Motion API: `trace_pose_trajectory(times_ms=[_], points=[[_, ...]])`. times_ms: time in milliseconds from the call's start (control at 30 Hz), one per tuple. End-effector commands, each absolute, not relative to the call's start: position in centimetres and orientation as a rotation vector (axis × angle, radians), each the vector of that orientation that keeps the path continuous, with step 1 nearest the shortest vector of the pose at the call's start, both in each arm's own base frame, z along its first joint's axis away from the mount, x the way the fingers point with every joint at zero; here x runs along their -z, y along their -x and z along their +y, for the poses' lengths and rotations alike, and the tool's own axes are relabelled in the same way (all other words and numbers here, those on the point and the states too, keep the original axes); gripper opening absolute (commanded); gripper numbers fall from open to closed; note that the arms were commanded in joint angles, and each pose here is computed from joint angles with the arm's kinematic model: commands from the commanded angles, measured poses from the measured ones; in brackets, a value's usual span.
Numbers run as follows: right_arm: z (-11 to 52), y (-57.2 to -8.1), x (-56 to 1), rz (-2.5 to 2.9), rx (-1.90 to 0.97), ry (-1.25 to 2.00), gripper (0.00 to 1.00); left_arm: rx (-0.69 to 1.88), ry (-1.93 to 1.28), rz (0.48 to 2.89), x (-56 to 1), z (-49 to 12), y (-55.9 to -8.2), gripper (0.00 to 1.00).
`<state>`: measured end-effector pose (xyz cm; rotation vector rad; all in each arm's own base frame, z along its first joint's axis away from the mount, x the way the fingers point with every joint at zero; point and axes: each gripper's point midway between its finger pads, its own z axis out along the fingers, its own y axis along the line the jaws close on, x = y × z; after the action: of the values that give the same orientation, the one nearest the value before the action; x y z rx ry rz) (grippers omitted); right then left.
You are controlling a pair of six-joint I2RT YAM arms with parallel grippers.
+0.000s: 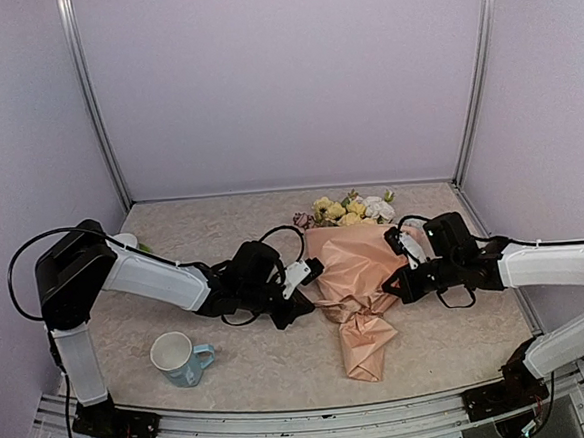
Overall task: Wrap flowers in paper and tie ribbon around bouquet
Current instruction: Tie the half-tied ribbon around the folded bouquet.
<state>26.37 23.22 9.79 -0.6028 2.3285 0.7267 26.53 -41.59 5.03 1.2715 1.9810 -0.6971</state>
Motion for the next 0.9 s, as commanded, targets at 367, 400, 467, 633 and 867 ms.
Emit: trace_pose_trajectory(times_ms=[367, 400, 467, 633, 867], points=[[18.8, -26.1, -8.4, 2.425, -0.506, 0.470, 0.00, 0.583, -1.234, 2.046, -4.3, -39.2, -26.9, 0.00], [18.7, -25.9, -8.4, 2.428, -0.518, 0.469, 0.00, 0.585, -1.237, 2.049, -4.1, -39.2, -26.8, 0.00], [19.5, -25.2, -8.6, 2.413, -0.589, 0.512, 0.00, 0.603, -1.241, 2.044, -4.2, -39.5, -26.6, 0.00], [22.2, -23.8, -9.7, 2.327, -0.808, 0.635, 0.00, 0.648, -1.262, 1.982, -5.4, -41.0, -26.1, 0.00], [22.5, -24.4, -9.6, 2.337, -0.805, 0.628, 0.00, 0.704, -1.252, 1.929, -7.3, -42.6, -26.3, 0.12]])
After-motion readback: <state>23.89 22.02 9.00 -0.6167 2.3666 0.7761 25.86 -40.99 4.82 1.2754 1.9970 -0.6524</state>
